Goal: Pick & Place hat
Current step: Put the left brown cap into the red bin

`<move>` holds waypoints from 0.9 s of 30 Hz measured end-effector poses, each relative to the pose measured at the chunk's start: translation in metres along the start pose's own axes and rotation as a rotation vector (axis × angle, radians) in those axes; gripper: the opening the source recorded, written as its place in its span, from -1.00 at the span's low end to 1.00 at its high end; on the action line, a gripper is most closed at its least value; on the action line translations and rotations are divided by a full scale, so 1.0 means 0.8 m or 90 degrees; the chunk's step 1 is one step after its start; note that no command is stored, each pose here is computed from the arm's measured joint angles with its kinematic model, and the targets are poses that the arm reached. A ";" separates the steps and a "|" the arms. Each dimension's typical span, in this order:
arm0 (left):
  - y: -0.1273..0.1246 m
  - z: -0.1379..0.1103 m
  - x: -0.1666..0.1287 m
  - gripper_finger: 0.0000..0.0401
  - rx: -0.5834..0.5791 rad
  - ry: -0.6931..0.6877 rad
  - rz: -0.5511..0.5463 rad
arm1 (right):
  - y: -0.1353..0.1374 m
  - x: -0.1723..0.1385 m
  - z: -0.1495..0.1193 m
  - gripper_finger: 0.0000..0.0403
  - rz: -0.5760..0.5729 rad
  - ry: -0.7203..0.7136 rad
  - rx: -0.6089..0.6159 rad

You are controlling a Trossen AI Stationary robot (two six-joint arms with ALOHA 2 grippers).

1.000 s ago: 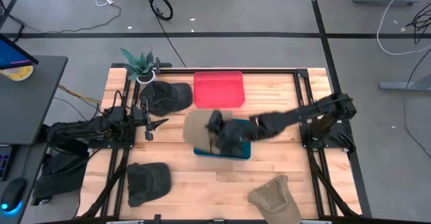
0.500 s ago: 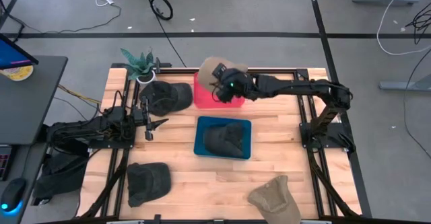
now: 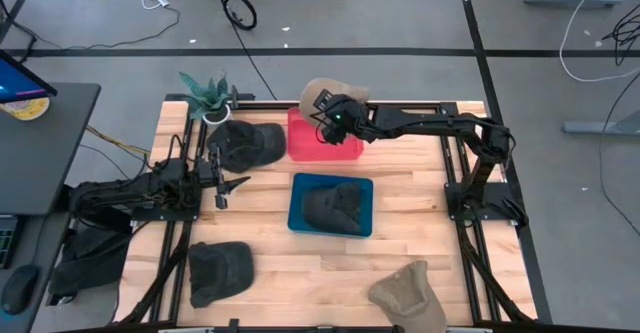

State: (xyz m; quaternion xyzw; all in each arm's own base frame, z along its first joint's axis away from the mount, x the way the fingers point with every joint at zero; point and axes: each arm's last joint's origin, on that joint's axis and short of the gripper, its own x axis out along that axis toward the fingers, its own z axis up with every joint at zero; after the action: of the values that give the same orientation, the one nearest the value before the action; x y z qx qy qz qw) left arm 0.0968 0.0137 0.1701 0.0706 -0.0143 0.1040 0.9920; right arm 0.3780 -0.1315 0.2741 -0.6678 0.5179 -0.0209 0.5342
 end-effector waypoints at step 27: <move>0.000 0.000 0.000 -0.12 0.000 0.000 0.000 | -0.006 0.000 0.002 -0.17 -0.030 -0.037 0.149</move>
State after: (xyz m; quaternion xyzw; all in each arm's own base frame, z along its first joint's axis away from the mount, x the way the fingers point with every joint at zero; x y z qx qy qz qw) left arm 0.0968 0.0137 0.1702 0.0706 -0.0146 0.1039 0.9920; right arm 0.3824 -0.1308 0.2772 -0.6132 0.4806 -0.0740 0.6225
